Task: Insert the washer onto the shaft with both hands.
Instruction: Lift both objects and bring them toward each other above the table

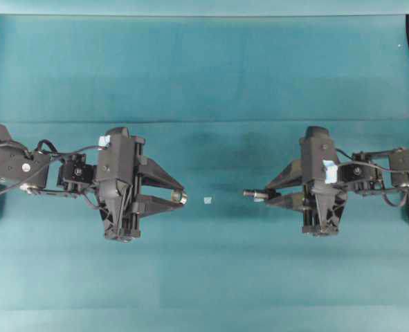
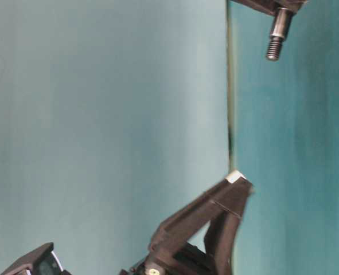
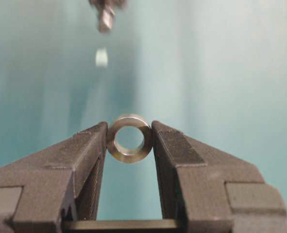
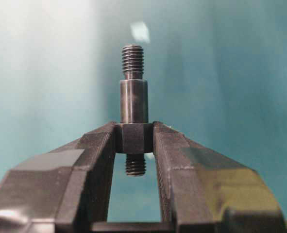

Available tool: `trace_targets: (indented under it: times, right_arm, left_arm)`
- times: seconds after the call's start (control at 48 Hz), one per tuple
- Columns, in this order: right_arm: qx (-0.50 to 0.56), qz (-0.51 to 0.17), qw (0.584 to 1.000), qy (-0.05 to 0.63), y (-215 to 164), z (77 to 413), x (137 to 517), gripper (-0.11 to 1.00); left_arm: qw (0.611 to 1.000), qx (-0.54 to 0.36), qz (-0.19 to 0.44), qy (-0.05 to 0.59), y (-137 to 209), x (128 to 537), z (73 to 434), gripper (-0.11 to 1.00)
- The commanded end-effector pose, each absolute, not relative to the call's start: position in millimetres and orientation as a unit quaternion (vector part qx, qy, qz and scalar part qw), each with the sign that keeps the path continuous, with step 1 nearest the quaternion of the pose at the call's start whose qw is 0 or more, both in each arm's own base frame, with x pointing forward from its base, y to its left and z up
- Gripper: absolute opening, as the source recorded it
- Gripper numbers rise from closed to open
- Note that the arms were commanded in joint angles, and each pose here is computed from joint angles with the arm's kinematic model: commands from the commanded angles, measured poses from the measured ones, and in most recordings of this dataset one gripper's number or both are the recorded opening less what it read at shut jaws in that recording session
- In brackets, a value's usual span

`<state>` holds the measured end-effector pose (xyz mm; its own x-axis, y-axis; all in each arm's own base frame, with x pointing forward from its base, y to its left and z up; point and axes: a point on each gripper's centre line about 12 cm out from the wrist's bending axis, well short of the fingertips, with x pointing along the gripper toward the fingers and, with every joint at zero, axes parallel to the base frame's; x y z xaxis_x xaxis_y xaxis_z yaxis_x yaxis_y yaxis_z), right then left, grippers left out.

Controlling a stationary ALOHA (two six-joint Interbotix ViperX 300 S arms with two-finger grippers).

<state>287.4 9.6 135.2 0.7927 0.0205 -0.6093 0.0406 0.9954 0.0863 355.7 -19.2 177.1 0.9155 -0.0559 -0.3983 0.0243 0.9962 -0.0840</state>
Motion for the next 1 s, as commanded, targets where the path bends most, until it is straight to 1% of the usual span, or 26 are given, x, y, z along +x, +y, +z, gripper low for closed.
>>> trace_targets:
  times: [0.0, 0.312, 0.646, 0.979]
  right_arm:
    - [0.057, 0.003, 0.953, 0.298, 16.5, 143.1, 289.0, 0.0]
    - [0.087, 0.006, 0.964, 0.252, 22.0, 147.9, 287.7, 0.0]
    - [0.086, 0.021, 0.966, 0.243, 30.3, 147.8, 287.7, 0.0]
    - [0.097, 0.025, 0.971, 0.219, 33.8, 143.9, 291.8, 0.0]
  left_arm:
    - [0.983, -0.047, -0.025, 0.176, -22.2, 359.4, 189.2, 0.35]
    - [0.984, -0.051, -0.029, 0.166, -25.7, 360.6, 191.2, 0.35]
    - [0.99, -0.054, -0.032, 0.13, -25.5, 363.6, 199.5, 0.35]
    - [0.99, -0.076, -0.032, 0.115, -27.6, 374.5, 197.9, 0.35]
